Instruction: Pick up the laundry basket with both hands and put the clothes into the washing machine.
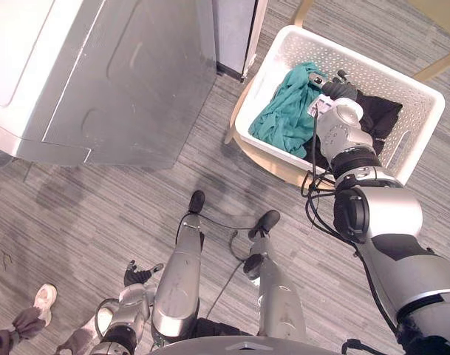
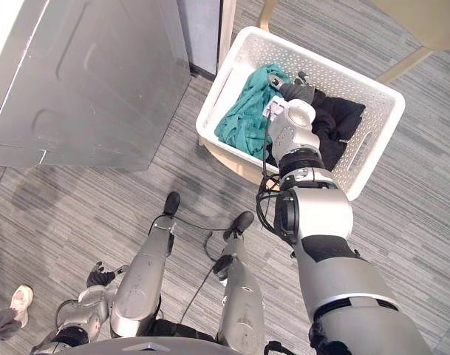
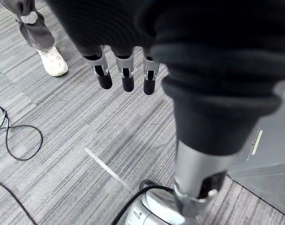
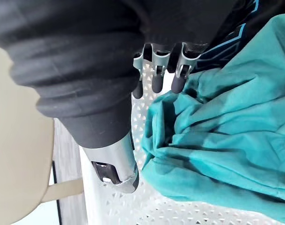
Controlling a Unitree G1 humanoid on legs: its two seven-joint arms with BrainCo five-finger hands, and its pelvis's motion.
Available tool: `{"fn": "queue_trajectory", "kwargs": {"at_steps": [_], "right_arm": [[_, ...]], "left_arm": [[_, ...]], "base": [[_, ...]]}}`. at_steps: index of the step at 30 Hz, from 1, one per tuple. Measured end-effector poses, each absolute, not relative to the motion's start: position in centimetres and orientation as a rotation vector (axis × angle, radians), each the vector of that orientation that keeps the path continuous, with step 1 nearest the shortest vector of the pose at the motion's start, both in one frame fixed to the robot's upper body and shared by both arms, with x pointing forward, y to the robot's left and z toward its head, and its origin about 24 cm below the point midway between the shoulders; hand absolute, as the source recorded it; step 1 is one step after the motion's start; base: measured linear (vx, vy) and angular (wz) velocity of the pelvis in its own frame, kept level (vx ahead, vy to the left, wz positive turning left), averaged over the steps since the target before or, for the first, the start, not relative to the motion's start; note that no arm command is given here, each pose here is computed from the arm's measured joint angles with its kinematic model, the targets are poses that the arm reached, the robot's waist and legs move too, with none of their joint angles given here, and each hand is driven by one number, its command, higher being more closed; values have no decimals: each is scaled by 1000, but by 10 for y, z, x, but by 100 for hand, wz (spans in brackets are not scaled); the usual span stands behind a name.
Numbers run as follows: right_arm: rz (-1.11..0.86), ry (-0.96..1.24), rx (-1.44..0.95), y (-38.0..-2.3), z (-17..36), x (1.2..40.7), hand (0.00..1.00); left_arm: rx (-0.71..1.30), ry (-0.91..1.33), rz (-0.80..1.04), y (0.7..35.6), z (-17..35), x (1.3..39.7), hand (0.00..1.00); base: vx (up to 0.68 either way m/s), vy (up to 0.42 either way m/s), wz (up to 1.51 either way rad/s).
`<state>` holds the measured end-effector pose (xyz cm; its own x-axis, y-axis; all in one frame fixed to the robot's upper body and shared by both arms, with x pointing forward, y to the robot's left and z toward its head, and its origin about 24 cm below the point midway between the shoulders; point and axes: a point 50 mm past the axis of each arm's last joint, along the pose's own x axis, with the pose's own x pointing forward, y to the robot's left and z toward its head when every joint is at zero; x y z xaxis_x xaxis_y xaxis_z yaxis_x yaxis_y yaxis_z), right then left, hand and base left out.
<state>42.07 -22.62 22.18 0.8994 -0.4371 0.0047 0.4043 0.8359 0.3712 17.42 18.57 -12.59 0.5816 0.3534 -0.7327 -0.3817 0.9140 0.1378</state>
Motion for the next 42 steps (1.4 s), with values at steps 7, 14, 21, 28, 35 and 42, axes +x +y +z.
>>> {"fn": "queue_trajectory", "kwargs": {"at_steps": [7, 14, 21, 28, 35, 42], "right_arm": [[-395, -99, 190, -218, 224, 422, 0], [-346, -156, -329, -214, 237, 423, 0], [-267, -192, -792, -200, 239, 424, 0], [-228, -189, -1012, -197, 235, 424, 0], [-228, -190, -1056, -198, 236, 424, 0], [-289, -202, -1072, -215, 250, 421, 0]], "left_arm": [[-33, 837, 425, 188, -125, 175, 0], [-11, 812, 419, 194, -123, 177, 0], [14, 802, 409, 194, -122, 177, 0], [13, 799, 400, 191, -122, 178, 0], [17, 787, 380, 187, -121, 180, 0], [12, 736, 367, 184, -115, 187, 0]], "base": [[-1, 4, 0], [11, 8, -1], [22, 41, -1], [-9, 44, 1], [-18, 51, -2], [-31, 53, 3]]}}
